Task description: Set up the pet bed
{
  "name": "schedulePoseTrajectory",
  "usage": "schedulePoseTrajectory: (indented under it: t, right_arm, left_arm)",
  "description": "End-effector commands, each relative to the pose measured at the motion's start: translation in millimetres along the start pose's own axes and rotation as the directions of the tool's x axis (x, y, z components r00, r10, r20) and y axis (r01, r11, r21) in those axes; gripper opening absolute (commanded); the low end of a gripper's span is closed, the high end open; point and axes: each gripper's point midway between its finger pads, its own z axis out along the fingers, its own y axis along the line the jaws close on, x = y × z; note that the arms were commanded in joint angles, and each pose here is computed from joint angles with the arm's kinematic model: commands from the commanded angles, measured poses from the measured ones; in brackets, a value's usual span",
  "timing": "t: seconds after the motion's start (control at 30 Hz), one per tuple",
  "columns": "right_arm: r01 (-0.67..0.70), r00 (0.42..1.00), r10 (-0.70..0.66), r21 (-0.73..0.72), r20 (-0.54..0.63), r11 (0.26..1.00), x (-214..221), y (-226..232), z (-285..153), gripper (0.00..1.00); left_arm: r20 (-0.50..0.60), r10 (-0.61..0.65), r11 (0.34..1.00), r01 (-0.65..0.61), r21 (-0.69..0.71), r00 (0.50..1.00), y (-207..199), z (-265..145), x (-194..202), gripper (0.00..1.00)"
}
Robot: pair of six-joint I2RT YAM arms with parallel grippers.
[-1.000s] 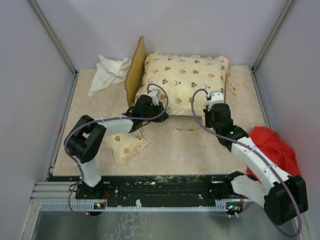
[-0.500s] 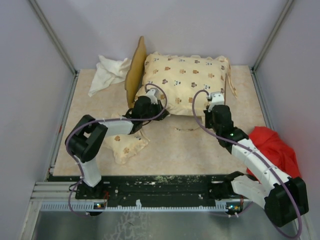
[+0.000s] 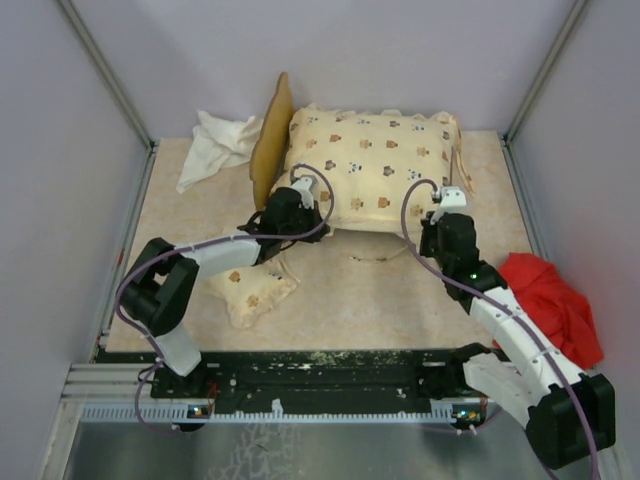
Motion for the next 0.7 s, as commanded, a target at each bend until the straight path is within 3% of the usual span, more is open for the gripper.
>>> schedulePoseTrajectory:
  t: [0.0,0.13,0.2,0.27,0.33,0.5,0.67]
  right_arm:
    - [-0.019,0.998,0.011,0.111,0.069,0.994,-15.6,-27.6,-8.0,0.0]
    - [-0.014,0.999,0.01,0.114,0.031,0.993,-9.0,-30.0,-3.4,0.0]
    - [-0.034,0.999,0.031,0.107,0.03,0.994,-7.8,-27.9,-2.8,0.02]
    - [-0.053,0.999,0.052,0.097,0.013,0.994,-9.1,-24.8,-3.1,0.26]
    - [-0.065,0.998,0.065,0.077,-0.004,0.995,-16.0,-19.6,-5.0,0.39]
    - [-0.079,0.995,0.077,0.037,0.068,0.996,-55.1,-12.5,-14.5,0.45]
    - [-0.066,0.988,0.048,0.119,0.148,0.991,-101.2,-33.9,-9.0,0.52]
  left_arm:
    - [-0.075,0.038,0.992,-0.047,-0.115,0.996,26.7,-9.7,-2.5,0.0]
    - [-0.111,0.039,0.991,-0.053,-0.124,0.993,33.7,-12.7,-0.5,0.0]
    - [-0.125,0.036,0.995,-0.047,-0.088,0.992,26.9,-15.5,1.8,0.08]
    - [-0.143,0.025,0.999,-0.03,-0.03,0.989,13.4,-22.4,0.9,0.3]
    - [-0.156,0.017,0.999,-0.01,0.046,0.988,-3.7,-32.4,1.2,0.4]
    - [-0.093,0.012,0.987,0.003,0.162,0.996,-31.1,-54.2,-14.9,0.53]
    - [-0.005,0.051,0.998,-0.05,0.039,0.999,-20.3,-60.7,-56.7,0.56]
